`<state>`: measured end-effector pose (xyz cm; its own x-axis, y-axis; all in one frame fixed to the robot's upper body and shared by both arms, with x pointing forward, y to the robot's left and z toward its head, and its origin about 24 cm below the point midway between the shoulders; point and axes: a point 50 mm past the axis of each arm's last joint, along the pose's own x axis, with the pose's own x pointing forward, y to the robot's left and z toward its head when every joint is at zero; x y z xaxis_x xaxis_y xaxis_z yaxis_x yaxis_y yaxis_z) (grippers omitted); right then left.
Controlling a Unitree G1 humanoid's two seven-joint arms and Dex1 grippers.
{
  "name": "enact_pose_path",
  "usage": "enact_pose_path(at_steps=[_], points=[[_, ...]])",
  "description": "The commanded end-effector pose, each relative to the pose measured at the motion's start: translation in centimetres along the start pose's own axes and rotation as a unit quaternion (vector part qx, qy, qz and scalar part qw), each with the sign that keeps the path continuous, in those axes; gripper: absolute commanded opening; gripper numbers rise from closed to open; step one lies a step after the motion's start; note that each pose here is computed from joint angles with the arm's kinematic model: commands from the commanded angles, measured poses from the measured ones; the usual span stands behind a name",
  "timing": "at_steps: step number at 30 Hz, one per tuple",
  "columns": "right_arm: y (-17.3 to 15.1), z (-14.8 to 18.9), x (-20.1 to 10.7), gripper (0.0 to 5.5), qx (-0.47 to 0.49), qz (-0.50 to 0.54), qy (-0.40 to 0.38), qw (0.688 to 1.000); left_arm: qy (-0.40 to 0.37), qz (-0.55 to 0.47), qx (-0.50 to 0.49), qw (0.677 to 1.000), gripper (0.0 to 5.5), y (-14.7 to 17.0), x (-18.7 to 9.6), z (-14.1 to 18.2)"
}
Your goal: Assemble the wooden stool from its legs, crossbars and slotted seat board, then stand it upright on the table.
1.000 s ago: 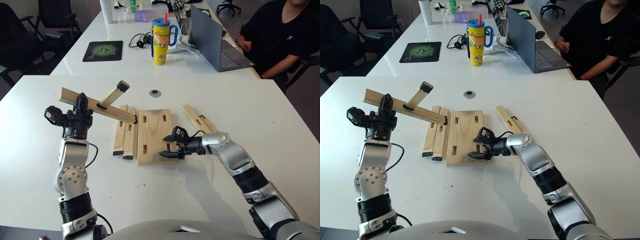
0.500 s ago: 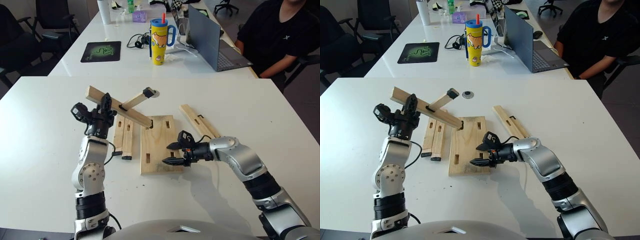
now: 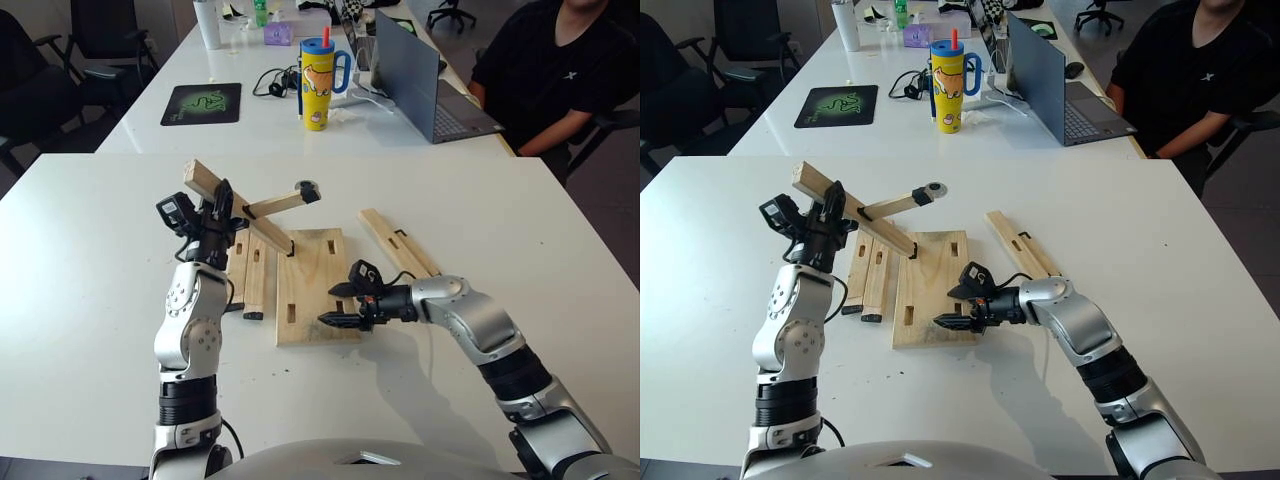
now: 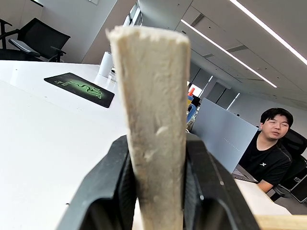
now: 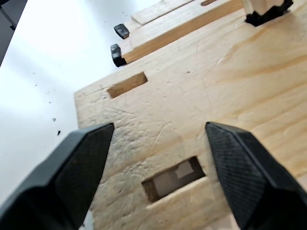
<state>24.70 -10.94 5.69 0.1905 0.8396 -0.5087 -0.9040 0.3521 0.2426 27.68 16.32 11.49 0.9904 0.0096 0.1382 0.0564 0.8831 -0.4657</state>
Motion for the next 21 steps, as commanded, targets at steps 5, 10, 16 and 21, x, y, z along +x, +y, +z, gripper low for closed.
enact_pose_path(at_steps=[5, 10, 16, 21], points=[[0.1, -3.2, 0.7, 3.55, 0.058, -0.022, 0.062, 0.996, 0.08, 0.057, 0.103, 0.99, 1.05, -0.8, 0.9, -1.3], [0.2, -2.5, 0.9, 3.55, 0.055, -0.026, 0.052, 0.997, 0.101, 0.048, 0.158, 0.981, 1.05, -2.8, 1.0, -2.1], [0.5, -1.8, 1.1, 3.55, 0.054, -0.029, 0.039, 0.997, 0.124, 0.023, 0.177, 0.976, 1.05, -4.1, 0.6, -3.4], [0.9, -0.9, 1.2, 3.55, 0.061, -0.026, 0.012, 0.998, 0.142, 0.0, 0.184, 0.973, 1.05, -5.2, 0.5, -4.2]])
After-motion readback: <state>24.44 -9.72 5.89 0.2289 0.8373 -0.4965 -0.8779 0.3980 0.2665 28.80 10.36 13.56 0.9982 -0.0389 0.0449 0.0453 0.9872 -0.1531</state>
